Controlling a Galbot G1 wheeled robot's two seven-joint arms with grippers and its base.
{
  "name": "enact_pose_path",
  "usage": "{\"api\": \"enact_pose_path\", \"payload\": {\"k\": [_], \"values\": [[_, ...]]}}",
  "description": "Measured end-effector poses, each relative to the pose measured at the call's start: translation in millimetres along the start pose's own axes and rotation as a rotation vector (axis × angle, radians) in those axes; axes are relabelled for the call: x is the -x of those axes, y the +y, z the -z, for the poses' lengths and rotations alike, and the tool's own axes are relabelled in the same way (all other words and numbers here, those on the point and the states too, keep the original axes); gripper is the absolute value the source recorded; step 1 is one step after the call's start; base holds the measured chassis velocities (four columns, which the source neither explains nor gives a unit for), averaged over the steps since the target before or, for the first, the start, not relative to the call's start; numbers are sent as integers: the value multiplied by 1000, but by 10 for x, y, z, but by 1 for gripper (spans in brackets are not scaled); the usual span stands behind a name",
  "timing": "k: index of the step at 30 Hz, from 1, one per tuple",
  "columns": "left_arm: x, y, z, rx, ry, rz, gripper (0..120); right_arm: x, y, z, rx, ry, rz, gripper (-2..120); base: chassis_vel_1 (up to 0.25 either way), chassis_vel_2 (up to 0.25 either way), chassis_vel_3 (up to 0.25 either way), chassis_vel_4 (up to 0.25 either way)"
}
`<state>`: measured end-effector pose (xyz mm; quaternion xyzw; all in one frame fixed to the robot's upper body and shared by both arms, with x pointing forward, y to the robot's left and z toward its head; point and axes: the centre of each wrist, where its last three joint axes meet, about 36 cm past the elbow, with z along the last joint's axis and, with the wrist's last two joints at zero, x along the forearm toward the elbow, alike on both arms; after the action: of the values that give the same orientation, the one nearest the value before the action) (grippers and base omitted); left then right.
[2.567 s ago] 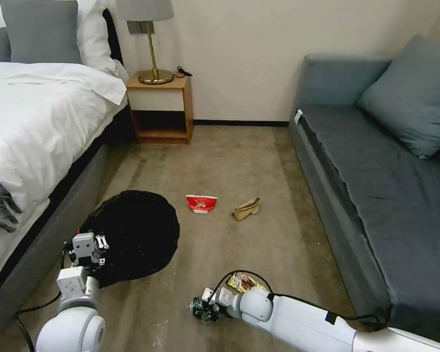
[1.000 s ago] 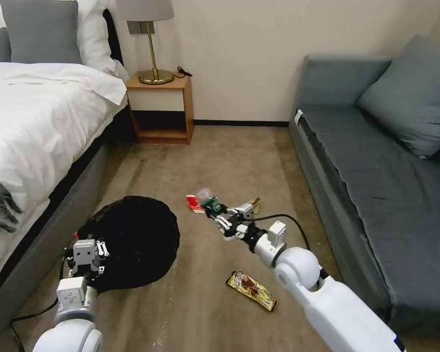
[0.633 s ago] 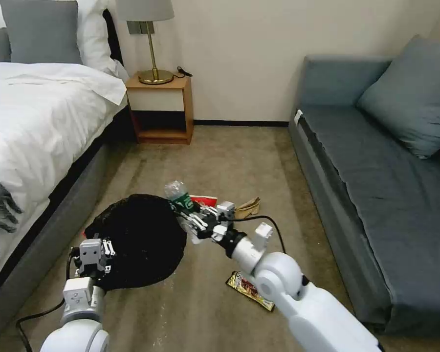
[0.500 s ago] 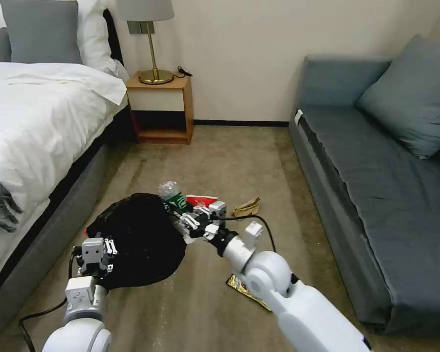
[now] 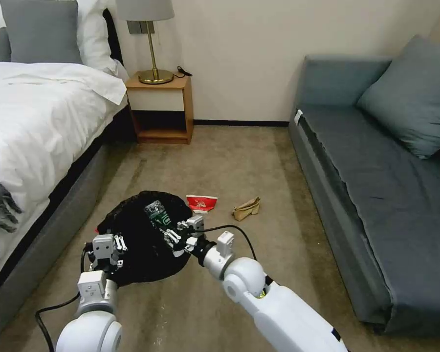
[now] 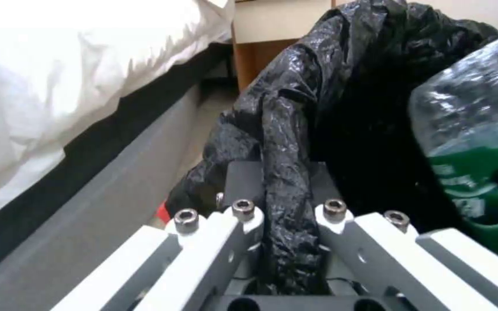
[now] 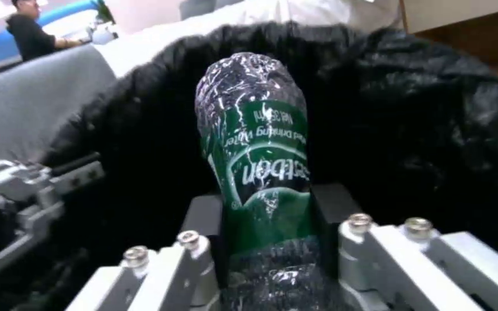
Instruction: Pick up the trash bin, then pick up the garbage on the floor and place it into the trash bin.
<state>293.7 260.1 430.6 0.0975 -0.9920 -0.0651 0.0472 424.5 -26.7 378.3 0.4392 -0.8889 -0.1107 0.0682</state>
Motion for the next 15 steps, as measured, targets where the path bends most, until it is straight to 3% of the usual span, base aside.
{"api": "enact_pose_path", "payload": {"k": [3,7,15], "values": [[5,-2,-1,-2,0,0,4,26,-2,-12,-5,3,-2,39,0,0,0,0],[69,23,-42,2,5,9,4,55,-35,2,-18,1,-7,63,0,0,0,0],[116,33,-83,1,14,21,4,56,-85,105,-51,-10,2,90,0,0,0,0]]}}
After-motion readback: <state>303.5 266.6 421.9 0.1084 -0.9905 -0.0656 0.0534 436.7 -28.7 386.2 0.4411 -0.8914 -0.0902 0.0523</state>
